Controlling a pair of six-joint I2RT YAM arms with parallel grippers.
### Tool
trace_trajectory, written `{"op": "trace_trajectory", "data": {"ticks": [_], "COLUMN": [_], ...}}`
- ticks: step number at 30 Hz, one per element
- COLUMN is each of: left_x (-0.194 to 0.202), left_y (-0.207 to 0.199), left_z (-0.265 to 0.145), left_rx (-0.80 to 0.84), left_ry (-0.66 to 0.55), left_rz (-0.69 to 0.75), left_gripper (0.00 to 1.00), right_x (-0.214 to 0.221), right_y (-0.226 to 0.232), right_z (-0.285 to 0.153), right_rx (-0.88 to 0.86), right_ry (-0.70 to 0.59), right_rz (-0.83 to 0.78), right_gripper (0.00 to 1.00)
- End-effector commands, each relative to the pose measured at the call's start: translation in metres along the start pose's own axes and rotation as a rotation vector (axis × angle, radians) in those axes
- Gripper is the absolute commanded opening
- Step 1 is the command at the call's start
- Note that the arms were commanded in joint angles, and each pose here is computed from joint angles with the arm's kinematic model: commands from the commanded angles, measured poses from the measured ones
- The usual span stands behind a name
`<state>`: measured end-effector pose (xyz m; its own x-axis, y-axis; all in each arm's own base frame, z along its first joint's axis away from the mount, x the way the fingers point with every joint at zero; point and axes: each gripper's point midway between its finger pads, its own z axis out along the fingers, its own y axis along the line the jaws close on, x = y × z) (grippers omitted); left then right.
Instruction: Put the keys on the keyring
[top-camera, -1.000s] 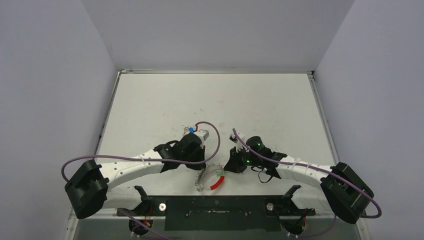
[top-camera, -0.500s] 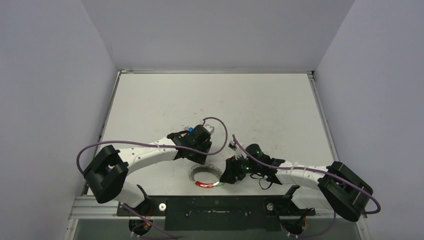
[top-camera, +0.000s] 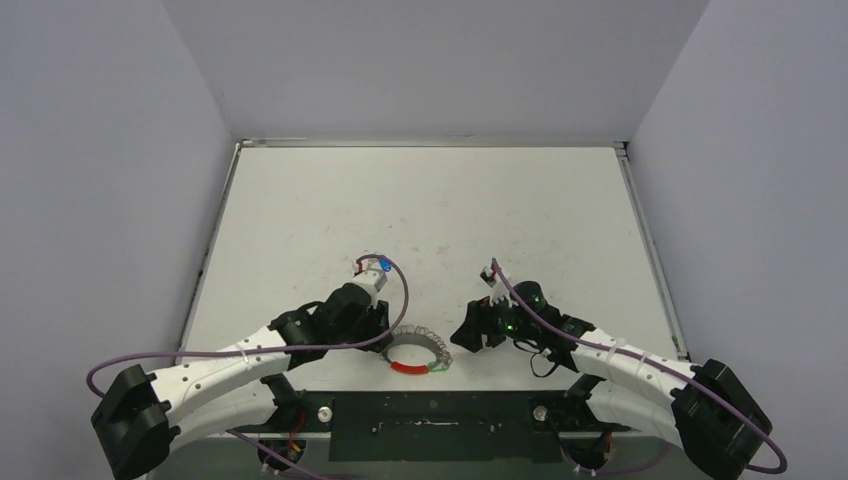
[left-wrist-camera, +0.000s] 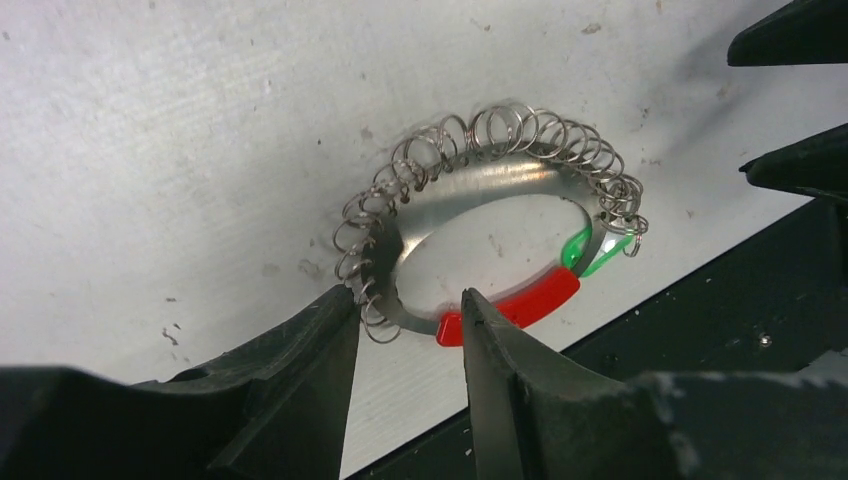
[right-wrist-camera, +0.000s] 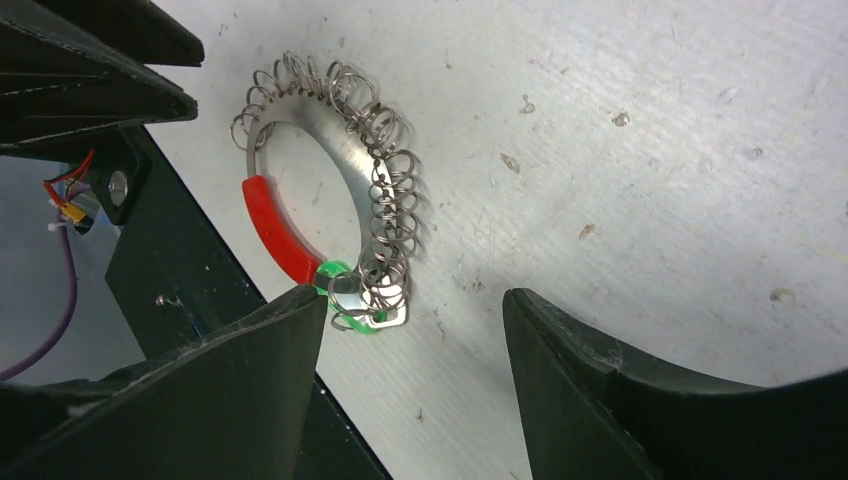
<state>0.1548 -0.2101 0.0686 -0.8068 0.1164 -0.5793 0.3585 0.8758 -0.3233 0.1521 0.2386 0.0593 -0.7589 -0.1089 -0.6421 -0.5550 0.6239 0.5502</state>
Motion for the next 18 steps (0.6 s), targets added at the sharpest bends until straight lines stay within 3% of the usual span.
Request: {"op": "trace_trajectory", "data": {"ticks": [1, 7, 11, 18], "left_x": [0.006, 0.041, 0.049, 0.031], "left_y": [-0.012, 0.008, 0.013, 0.015], "left_z": [-0.002, 0.003, 0.009, 0.020], "left_rx": [0.099, 0.036, 0.013, -0.028], "left_ry": [-0.044, 0.020, 0.037, -0.001], "left_rz": [-0.185, -0.340, -0.368, -0.334], "left_gripper": [0.40, 0.40, 0.39, 0.16], "right_x": [-0.008, 0.011, 0.019, 0.017], "right_y": [0.000, 0.013, 0.021, 0.023], "right_z": [0.003, 0.022, 0.033, 0.044], "right_rx": [0.017, -0.052, -0.082, -0.092], "right_ry": [-0.001, 0.064, 0.102, 0.106], "right_rz": [0.026, 0.076, 0.077, 0.085], "right_gripper": [0.64, 0.53, 0.38, 0.21]}}
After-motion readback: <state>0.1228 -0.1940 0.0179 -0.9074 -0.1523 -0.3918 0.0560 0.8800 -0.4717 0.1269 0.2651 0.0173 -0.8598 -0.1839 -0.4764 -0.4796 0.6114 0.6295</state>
